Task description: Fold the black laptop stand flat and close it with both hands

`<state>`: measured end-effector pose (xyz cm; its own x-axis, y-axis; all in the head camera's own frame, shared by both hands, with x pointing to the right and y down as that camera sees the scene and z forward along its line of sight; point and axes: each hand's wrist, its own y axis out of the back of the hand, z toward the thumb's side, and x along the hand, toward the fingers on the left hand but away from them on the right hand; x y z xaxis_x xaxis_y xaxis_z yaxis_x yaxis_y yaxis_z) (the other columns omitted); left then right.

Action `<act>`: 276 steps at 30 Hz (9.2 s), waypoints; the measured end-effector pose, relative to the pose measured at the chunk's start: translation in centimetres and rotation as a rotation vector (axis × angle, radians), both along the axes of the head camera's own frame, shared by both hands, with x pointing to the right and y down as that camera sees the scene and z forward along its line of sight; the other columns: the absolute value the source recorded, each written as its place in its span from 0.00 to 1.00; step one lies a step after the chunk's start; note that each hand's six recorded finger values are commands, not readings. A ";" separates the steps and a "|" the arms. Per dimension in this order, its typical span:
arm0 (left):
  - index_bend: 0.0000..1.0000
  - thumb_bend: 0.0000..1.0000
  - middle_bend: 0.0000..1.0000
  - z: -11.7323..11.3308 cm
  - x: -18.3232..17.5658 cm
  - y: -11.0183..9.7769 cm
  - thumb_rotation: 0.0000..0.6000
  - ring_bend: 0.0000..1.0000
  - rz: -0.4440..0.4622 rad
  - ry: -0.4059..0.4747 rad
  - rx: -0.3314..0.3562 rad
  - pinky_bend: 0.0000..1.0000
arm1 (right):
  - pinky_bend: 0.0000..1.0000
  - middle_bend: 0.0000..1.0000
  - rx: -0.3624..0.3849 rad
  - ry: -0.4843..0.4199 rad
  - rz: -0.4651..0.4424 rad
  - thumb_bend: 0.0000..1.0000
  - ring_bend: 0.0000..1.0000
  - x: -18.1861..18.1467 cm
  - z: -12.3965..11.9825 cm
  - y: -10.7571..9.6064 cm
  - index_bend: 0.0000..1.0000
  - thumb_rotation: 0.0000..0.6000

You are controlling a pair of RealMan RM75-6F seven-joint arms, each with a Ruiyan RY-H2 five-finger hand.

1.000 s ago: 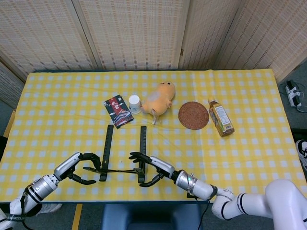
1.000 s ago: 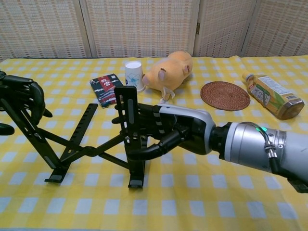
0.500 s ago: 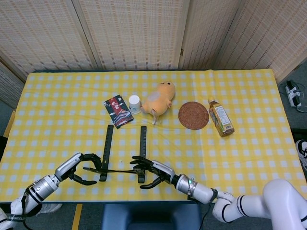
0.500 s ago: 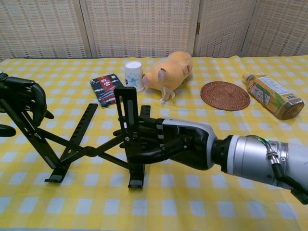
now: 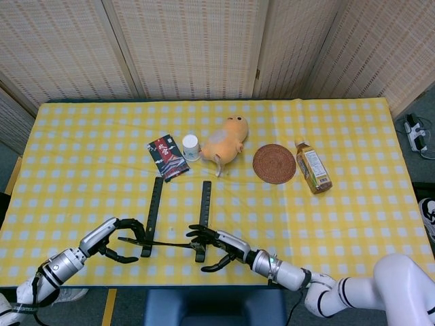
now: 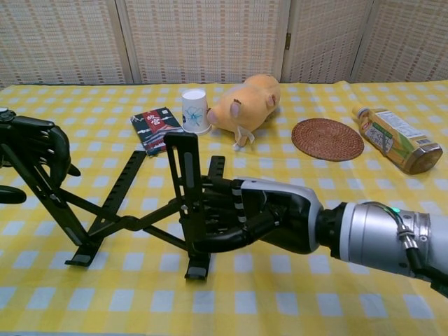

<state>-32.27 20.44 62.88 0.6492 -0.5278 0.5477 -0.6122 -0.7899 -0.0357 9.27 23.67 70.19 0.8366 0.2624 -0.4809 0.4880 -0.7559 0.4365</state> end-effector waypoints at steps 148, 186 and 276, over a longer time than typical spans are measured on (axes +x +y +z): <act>0.55 0.26 0.37 3.3 1.1 3.1 1.00 0.27 0.143 -0.534 0.345 0.28 | 0.05 0.21 0.731 0.548 -0.198 0.38 0.15 -3.2 -5.3 -2.9 0.33 1.00; 0.56 0.38 0.37 5.5 0.9 4.5 1.00 0.25 0.124 -0.599 0.261 0.28 | 0.05 0.21 0.717 0.548 -0.208 0.38 0.14 -3.0 -4.7 -2.4 0.33 1.00; 0.28 0.43 0.20 3.1 -1.3 -4.8 1.00 0.08 0.321 -0.748 0.647 0.11 | 0.00 0.00 1.151 0.666 -0.159 0.38 0.01 0.6 -8.4 -7.8 0.00 1.00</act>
<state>-33.62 15.65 65.98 0.4216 -0.7269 0.5421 -0.0237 -0.6065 -0.7947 9.83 15.90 61.79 0.5898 0.7131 -0.3789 0.2300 -0.5982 -0.7677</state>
